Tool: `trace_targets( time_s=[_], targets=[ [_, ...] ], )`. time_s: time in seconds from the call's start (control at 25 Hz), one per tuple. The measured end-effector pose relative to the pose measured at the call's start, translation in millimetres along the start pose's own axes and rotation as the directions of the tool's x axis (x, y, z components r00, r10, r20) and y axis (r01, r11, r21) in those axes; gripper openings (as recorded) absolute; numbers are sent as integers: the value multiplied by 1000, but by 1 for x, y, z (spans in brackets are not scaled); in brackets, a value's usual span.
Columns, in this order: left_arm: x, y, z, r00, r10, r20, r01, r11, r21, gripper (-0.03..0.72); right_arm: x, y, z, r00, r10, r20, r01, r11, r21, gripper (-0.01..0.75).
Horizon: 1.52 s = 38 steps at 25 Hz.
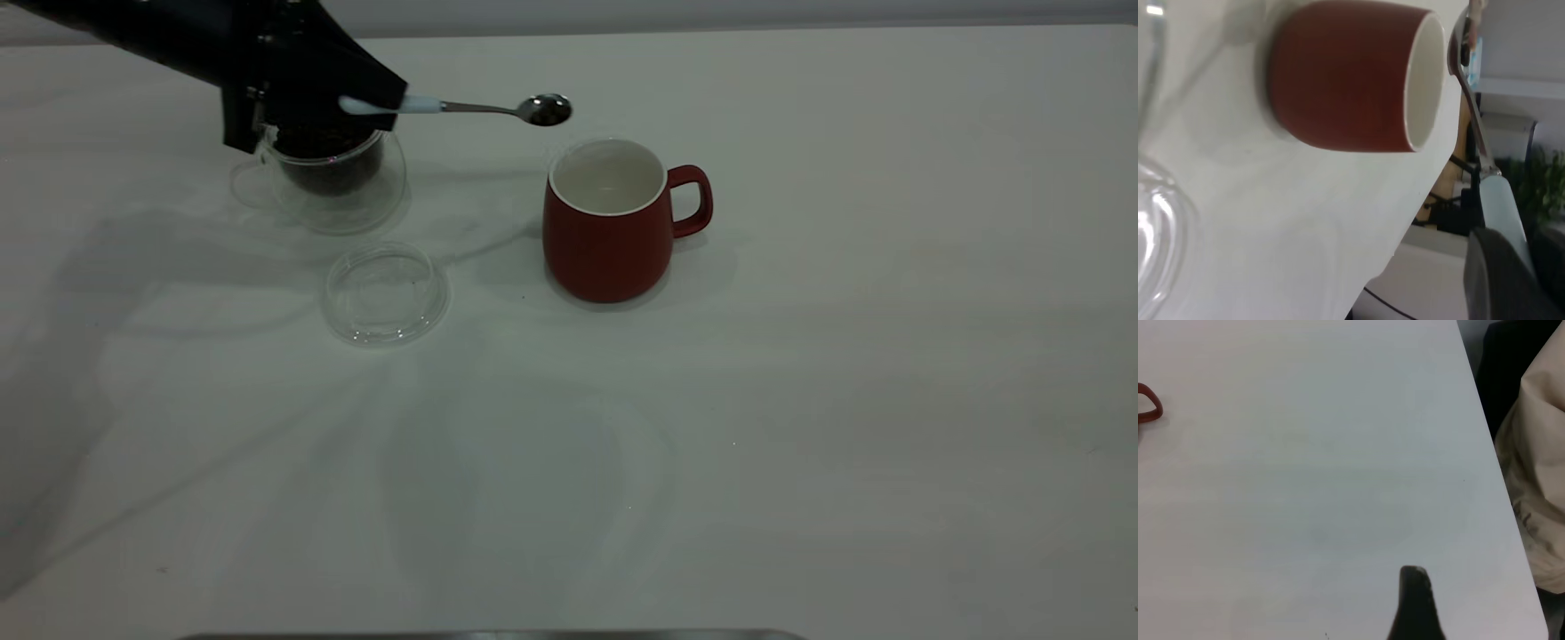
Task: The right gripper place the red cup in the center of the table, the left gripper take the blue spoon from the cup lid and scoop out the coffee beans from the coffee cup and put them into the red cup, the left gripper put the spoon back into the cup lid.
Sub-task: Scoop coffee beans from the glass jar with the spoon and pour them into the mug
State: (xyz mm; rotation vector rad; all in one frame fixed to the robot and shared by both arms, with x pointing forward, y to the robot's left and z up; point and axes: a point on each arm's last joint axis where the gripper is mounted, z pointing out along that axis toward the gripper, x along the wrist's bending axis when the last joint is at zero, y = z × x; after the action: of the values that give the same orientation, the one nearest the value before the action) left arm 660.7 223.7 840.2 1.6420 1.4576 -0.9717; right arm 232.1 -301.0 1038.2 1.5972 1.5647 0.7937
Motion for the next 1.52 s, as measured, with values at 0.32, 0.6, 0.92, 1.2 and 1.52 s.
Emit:
trace_targets(
  time_s=[0.32, 0.6, 0.92, 1.2, 1.52],
  targets=[
    [-10, -2, 20, 999, 40, 3, -40, 998, 48, 123, 0, 0, 0, 1000, 0, 0, 0, 1000, 0, 590],
    [-11, -3, 24, 998, 63, 5, -63, 996, 55, 123, 0, 0, 0, 1000, 0, 0, 0, 1000, 0, 590],
    [2, -6, 31, 997, 79, 10, -80, 994, 72, 123, 0, 0, 0, 1000, 0, 0, 0, 1000, 0, 590],
    [3, -5, 31, 986, 165, 5, -165, 984, 63, 123, 0, 0, 0, 1000, 0, 0, 0, 1000, 0, 590],
    [5, -4, 31, 957, 290, -11, -289, 956, 50, 123, 0, 0, 0, 1000, 0, 0, 0, 1000, 0, 590]
  ],
)
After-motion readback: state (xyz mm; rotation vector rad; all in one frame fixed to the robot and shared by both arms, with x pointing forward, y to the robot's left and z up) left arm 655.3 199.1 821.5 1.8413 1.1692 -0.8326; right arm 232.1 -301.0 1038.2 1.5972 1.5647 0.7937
